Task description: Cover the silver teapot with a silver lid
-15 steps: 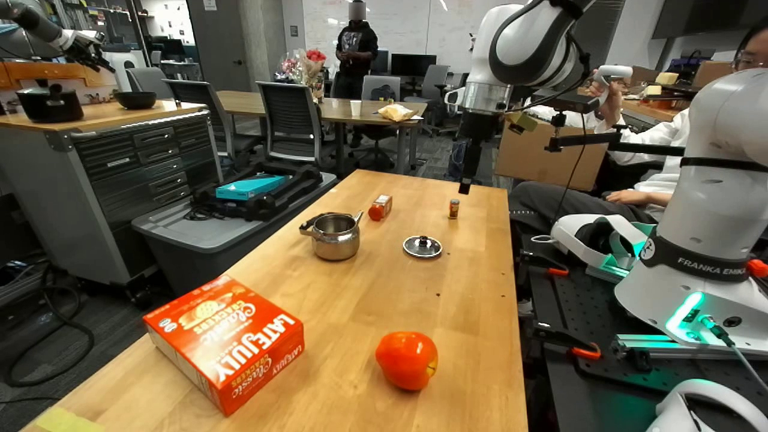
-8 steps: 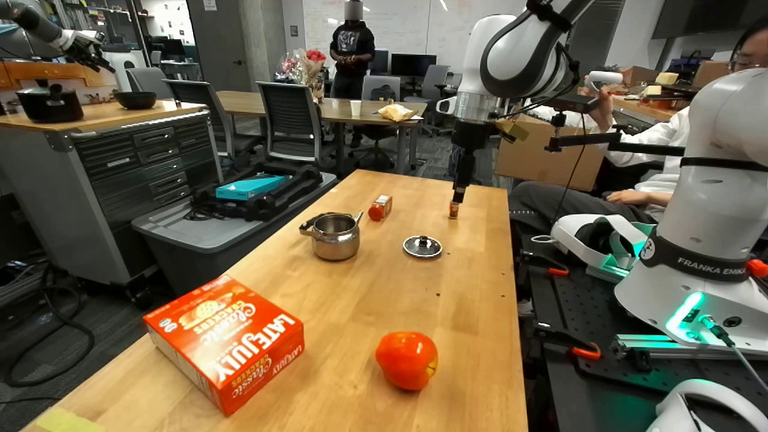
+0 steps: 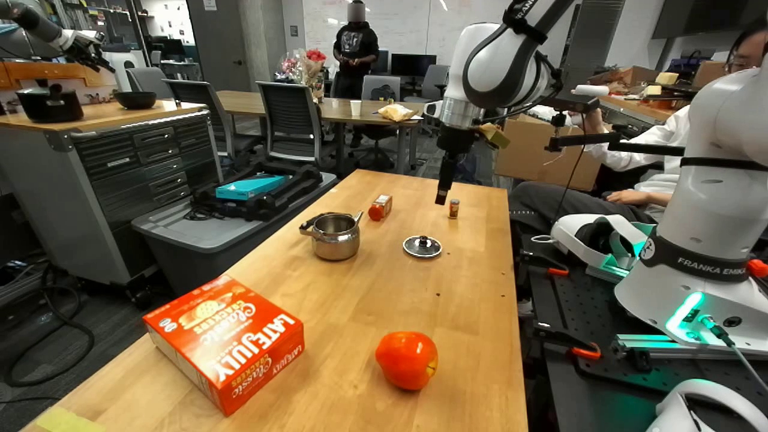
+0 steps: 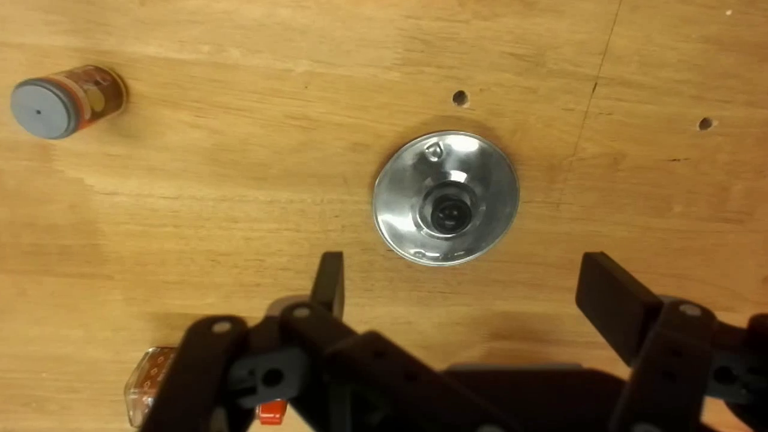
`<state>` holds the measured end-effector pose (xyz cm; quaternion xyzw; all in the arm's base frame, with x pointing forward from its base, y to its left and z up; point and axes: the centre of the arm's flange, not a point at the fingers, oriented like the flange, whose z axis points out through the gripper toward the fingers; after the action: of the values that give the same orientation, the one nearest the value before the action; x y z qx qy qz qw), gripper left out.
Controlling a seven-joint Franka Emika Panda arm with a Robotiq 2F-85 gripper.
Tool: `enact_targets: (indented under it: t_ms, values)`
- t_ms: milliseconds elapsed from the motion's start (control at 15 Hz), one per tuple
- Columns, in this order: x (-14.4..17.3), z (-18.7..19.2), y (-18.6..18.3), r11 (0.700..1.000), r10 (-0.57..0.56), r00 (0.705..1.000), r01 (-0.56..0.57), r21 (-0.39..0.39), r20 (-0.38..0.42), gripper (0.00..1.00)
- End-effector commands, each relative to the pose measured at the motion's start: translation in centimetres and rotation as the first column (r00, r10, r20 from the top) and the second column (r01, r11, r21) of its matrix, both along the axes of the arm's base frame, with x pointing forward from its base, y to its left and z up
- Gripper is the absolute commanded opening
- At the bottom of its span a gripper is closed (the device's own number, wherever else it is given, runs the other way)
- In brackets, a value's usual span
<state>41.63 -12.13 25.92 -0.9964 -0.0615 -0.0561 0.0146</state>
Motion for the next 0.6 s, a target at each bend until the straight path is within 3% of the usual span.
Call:
enact_targets:
  t_ms: [0,533]
  values:
    - [2.4,-2.6,-0.3,1.0,-0.003,1.0,0.003,0.008,0.001,1.0]
    - [3.7,-5.2,0.3,0.999,0.001,0.999,0.0,0.035,-0.032,1.0]
